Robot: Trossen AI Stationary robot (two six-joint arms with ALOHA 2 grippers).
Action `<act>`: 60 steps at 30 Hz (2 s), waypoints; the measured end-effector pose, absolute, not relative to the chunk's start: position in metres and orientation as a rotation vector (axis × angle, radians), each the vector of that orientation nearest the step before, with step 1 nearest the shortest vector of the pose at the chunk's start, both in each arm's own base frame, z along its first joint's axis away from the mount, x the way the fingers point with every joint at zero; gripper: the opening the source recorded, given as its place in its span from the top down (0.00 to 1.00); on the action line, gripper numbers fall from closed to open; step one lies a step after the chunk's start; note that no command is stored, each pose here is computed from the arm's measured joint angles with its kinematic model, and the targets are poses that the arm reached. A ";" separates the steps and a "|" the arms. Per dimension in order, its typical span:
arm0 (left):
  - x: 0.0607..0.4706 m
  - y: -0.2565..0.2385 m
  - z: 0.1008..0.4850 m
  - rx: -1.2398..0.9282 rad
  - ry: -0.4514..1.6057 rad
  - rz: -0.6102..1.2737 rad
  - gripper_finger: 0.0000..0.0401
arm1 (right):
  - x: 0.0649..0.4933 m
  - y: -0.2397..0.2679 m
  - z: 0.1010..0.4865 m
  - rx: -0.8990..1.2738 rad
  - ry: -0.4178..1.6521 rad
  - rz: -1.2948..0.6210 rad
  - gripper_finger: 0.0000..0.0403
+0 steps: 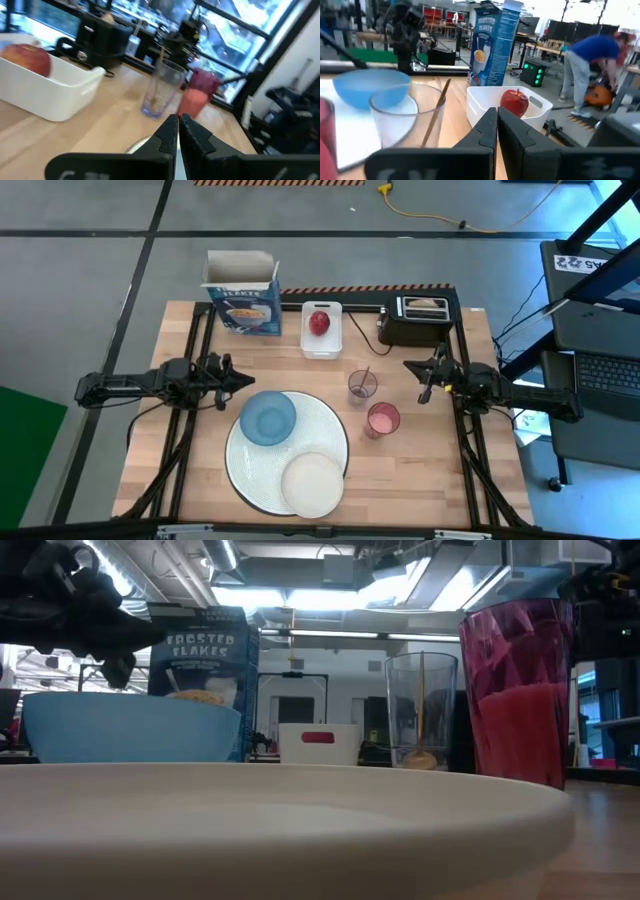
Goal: Arrange a breakfast setting
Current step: Pour the cereal into the blue bowl
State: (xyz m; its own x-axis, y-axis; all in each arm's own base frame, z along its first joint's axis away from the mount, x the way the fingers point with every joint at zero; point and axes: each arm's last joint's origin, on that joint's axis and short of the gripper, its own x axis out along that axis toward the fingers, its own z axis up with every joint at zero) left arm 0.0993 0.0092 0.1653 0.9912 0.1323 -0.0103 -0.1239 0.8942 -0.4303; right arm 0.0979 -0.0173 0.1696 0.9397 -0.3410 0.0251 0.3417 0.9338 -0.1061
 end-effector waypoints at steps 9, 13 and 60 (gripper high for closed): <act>0.093 0.013 0.196 -0.737 -0.409 0.164 0.98 | 0.090 -0.019 0.205 0.407 -0.483 -0.353 0.96; 0.084 0.017 0.214 -0.804 -0.674 0.239 0.98 | 0.081 -0.022 0.217 0.403 -0.646 -0.475 0.96; 0.036 0.080 0.440 0.151 -0.125 1.224 0.98 | 0.060 -0.019 0.260 0.329 -0.865 -0.454 0.96</act>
State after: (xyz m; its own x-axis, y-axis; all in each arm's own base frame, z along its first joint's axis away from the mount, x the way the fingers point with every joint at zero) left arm 0.0356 0.0803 0.4400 0.3352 0.9254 0.1770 -0.9420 0.3320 0.0481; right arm 0.0604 -0.0194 0.2597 0.5637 -0.5075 0.6517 0.2475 0.8565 0.4529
